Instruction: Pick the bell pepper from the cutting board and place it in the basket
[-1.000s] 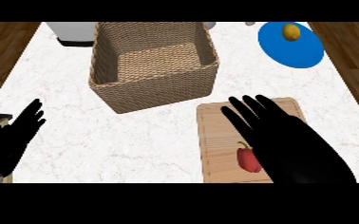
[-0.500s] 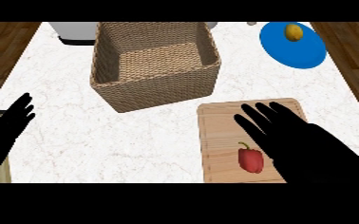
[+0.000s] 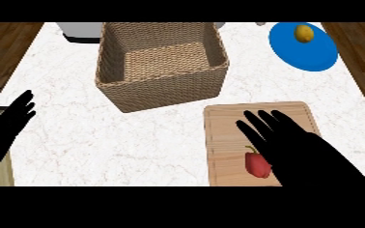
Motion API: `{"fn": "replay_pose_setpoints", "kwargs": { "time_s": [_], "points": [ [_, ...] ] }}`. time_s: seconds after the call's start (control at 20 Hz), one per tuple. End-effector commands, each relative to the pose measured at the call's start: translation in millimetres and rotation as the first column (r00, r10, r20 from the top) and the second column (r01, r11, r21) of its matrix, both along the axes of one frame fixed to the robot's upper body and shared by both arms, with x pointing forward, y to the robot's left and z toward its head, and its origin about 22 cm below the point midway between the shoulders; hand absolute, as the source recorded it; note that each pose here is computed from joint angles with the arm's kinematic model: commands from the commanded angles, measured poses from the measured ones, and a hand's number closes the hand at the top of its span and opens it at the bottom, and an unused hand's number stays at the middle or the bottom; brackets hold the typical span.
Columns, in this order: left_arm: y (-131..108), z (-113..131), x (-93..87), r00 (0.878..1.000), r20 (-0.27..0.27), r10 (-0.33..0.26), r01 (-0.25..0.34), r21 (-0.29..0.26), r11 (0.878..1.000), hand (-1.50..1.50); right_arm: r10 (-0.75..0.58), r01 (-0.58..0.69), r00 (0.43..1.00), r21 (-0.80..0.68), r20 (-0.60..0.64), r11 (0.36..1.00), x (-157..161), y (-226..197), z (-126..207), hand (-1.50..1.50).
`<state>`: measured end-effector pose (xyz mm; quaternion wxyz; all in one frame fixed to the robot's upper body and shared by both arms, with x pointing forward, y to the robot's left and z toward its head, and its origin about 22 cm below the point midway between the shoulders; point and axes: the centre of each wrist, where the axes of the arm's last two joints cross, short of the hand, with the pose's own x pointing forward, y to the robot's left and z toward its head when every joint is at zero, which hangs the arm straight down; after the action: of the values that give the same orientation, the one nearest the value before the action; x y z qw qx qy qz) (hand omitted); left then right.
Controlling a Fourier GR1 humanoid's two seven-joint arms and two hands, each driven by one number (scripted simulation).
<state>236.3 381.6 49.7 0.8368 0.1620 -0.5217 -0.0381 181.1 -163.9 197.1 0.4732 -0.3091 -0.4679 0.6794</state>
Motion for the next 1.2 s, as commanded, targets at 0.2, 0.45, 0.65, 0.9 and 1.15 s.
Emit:
{"fn": "replay_pose_setpoints", "kwargs": {
  "time_s": [0.2,0.45,0.65,0.9,1.15],
  "points": [
    [-61,-76,-29.9,0.996,-0.093,-0.013,-0.005,-0.185,0.983,0.00,-0.093,0.091,0.996,-0.115,-0.016,0.989,-1,4,-24,-1.50],
    [-55,-69,-25.8,0.994,-0.102,-0.037,0.018,-0.178,0.984,0.00,-0.111,0.106,0.993,-0.115,-0.030,0.988,2,0,-40,-1.50],
    [-68,-78,-31.5,0.995,-0.081,-0.053,0.038,-0.174,0.984,0.00,-0.123,0.118,0.992,-0.112,-0.036,0.987,7,9,-56,-1.50],
    [-63,-71,-16.1,0.995,-0.098,-0.026,0.009,-0.169,0.986,0.00,-0.101,0.099,0.995,-0.095,-0.019,0.991,3,14,-65,-1.50],
    [-72,-73,-20.3,0.994,-0.100,-0.053,0.033,-0.187,0.982,0.00,-0.113,0.111,0.994,-0.107,-0.012,0.988,2,9,-79,-1.50]
  ]
}}
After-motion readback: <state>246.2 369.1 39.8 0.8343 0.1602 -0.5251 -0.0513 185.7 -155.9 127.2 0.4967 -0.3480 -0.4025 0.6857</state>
